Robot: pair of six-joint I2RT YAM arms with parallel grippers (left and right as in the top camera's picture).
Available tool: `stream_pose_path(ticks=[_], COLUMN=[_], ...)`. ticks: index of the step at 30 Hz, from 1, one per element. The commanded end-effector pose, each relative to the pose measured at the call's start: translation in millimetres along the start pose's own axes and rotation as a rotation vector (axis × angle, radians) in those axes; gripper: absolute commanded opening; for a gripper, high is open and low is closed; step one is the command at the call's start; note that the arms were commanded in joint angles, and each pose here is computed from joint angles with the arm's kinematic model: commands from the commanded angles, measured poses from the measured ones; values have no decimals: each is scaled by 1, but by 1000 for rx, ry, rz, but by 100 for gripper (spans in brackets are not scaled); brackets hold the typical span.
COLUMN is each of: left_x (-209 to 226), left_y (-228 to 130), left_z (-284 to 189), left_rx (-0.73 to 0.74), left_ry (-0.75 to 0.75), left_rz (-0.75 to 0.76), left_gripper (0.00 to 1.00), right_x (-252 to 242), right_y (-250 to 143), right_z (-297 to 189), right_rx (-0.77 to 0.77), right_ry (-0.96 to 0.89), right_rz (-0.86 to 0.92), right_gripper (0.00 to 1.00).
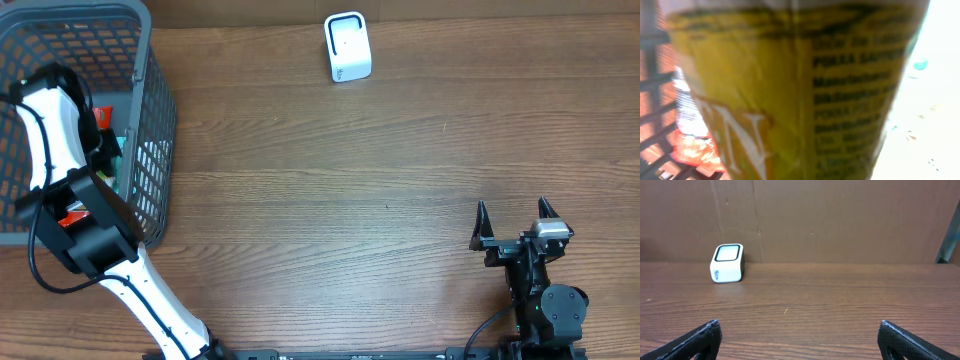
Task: Scan the item barcode
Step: 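Lift the snack bag out and carry it toward the white scanner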
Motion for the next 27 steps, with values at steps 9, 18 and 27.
stream_pose_path(ticks=[9, 18, 27], left_x=[1, -9, -17], left_y=[13, -14, -56], left_z=[-146, -236, -311], left_rx=[-313, -479, -595], left_ry=[-329, -740, -1169], left_rz=[-70, 21, 228], left_gripper=[8, 4, 8], right_x=[-1, -1, -1], right_y=[-2, -2, -2], right_z=[0, 0, 0], right_rx=[-2, -2, -2], right_ry=[-13, -13, -13], right_rz=[-5, -5, -5], right_gripper=[100, 100, 100])
Point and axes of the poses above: each gripper's point midway between its finger pads, its own z axis out along the fingers, its own x axis along the line the jaws close on, y = z × x, the point moved 7 cm from there along -z, back along the fingers, and after that the axes turned 12 degrees about -z, right-handed, at the moved point
